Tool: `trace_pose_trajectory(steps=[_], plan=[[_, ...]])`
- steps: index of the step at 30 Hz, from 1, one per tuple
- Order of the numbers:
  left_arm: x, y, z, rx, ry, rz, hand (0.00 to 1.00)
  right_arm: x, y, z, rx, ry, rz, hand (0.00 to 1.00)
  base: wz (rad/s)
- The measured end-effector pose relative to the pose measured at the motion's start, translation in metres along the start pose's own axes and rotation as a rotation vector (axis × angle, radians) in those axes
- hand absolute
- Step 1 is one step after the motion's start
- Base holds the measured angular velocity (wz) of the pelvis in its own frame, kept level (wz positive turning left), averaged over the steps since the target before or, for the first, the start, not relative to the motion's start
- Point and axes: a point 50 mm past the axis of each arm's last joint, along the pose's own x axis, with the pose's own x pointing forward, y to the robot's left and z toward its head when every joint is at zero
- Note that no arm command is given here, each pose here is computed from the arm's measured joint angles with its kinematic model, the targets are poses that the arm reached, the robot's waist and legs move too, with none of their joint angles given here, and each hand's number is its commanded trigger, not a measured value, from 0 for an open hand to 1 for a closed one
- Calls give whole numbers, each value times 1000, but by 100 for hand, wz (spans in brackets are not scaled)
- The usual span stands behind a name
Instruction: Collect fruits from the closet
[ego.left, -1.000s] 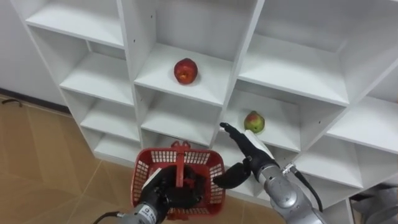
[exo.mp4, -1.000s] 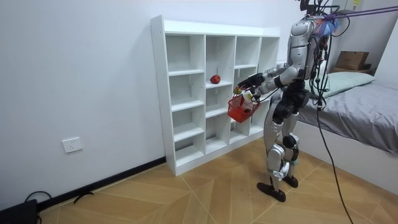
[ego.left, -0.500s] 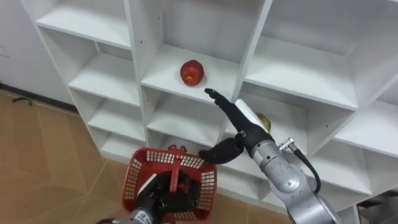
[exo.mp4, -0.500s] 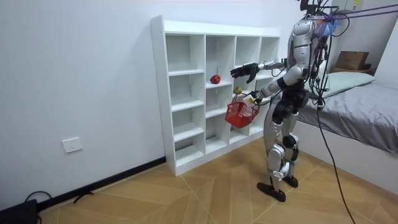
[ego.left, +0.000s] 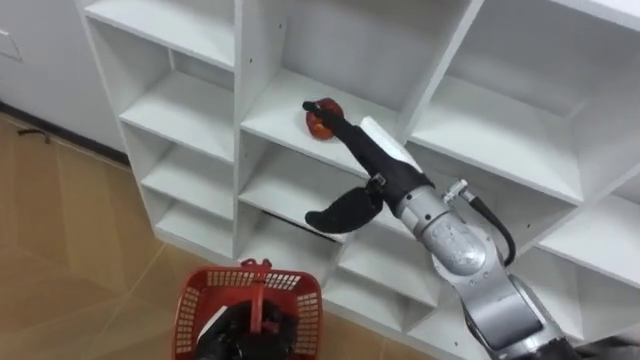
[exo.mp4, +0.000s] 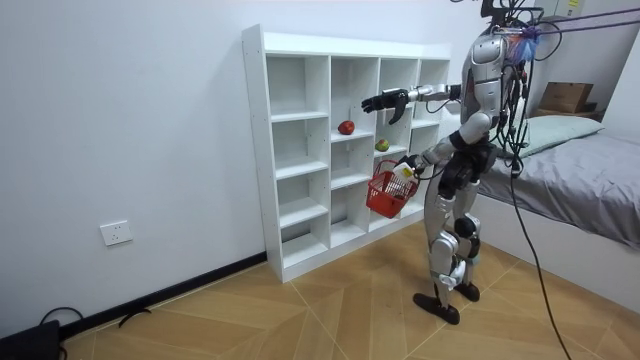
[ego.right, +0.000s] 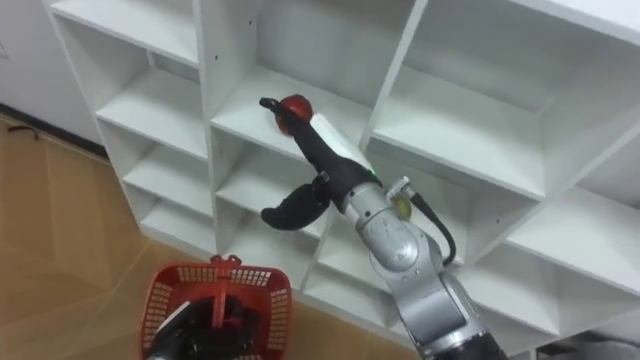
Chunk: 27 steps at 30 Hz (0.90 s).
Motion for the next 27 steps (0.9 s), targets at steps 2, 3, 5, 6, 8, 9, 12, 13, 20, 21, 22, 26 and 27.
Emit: trace_pose_trajectory(steps=[2, 3, 5, 6, 8, 9, 12, 13, 20, 21, 22, 26, 27], plan=[[0, 2, 0, 0, 2, 7, 100, 5, -5, 7, -21, -23, -10, 0, 13], [0, 2, 0, -1, 3, 8, 100, 5, -6, 7, -32, -25, -12, 0, 15], [0, 1, -2, -11, 12, 9, 100, 8, -8, 9, -70, -21, -19, 0, 8], [0, 1, -3, -14, 17, 9, 100, 8, -9, 9, -74, -22, -20, 0, 4], [-1, -1, -8, -24, 30, 8, 100, 11, -11, 11, -97, -22, -28, 0, 5], [-2, -1, -9, -26, 34, 8, 100, 12, -12, 10, -98, -18, -30, 0, 10], [-3, 0, -10, -29, 38, 14, 100, 16, -15, 9, -111, 3, -42, 0, 13], [-3, 1, -9, -27, 35, 15, 100, 19, -17, 7, -128, 18, -48, 0, 7], [-4, 9, -4, 5, 24, 36, 100, 29, -29, 4, -255, 67, -107, 0, 2], [-4, 10, -4, 5, 24, 39, 100, 30, -30, 3, -257, 74, -114, 0, 3], [-4, 12, -4, 8, 24, 43, 100, 32, -32, 3, -260, 84, -126, 0, 7], [-5, 16, -3, 2, 22, 59, 100, 34, -37, -1, -257, 97, -166, 0, 11], [-5, 17, -3, 3, 23, 59, 100, 34, -37, -3, -254, 105, -173, 0, 12]])
